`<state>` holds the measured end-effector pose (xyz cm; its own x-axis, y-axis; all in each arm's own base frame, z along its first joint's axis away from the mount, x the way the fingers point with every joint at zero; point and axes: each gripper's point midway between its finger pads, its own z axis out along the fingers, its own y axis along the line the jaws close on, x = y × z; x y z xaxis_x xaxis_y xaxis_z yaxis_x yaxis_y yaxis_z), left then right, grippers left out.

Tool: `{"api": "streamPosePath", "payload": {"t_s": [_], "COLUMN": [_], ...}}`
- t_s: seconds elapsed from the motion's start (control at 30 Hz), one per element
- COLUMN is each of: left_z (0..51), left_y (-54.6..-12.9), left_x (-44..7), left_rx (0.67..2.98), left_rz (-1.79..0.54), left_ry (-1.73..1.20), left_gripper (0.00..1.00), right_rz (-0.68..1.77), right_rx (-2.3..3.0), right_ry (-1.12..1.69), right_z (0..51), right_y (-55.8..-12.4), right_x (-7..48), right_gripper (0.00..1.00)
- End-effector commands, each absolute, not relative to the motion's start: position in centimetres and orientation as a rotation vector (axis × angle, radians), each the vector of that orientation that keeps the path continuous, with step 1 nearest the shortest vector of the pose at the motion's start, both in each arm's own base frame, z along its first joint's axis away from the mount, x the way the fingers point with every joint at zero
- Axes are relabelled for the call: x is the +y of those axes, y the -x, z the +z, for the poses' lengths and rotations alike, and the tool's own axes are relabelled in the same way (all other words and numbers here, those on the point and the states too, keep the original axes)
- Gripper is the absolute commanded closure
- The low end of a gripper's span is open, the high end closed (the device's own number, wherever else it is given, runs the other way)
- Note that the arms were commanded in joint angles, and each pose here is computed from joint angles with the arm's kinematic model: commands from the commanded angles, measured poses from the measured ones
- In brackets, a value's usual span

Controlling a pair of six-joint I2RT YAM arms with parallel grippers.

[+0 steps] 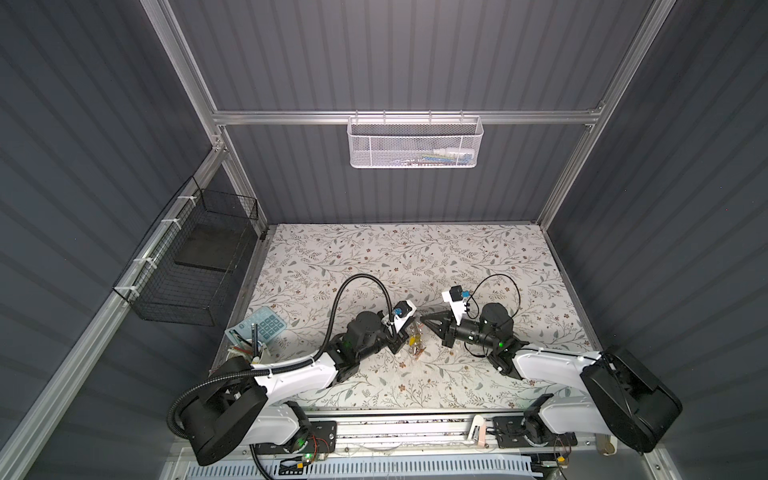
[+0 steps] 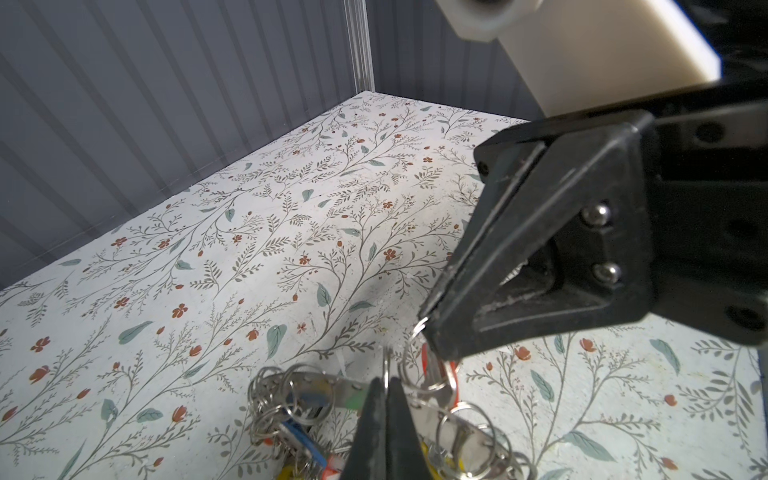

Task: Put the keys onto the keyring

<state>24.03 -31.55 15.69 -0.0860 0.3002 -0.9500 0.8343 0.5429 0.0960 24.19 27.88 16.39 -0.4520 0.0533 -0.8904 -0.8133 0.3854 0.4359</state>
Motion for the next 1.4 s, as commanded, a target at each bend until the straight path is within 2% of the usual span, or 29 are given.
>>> {"api": "streamPosePath", "payload": {"t_s": [0.0, 1.37], "left_z": [15.9, 16.8], "left_y": [-23.8, -23.9], "left_x": [-32.4, -32.3], "left_rx": [1.653, 1.706], "left_rz": [-0.631, -0.709], "left_ry": [-0.983, -0.925], "left_gripper": [1.0, 1.0], "right_rz": [1.17, 0.976], "right_rx": [1.67, 1.735], "right_ry": [0.683, 0.703], "right_z": [17.8, 16.1], "right_y": [-24.4, -25.5], "right_x": [28.1, 28.0], "right_gripper": [1.0, 1.0]}}
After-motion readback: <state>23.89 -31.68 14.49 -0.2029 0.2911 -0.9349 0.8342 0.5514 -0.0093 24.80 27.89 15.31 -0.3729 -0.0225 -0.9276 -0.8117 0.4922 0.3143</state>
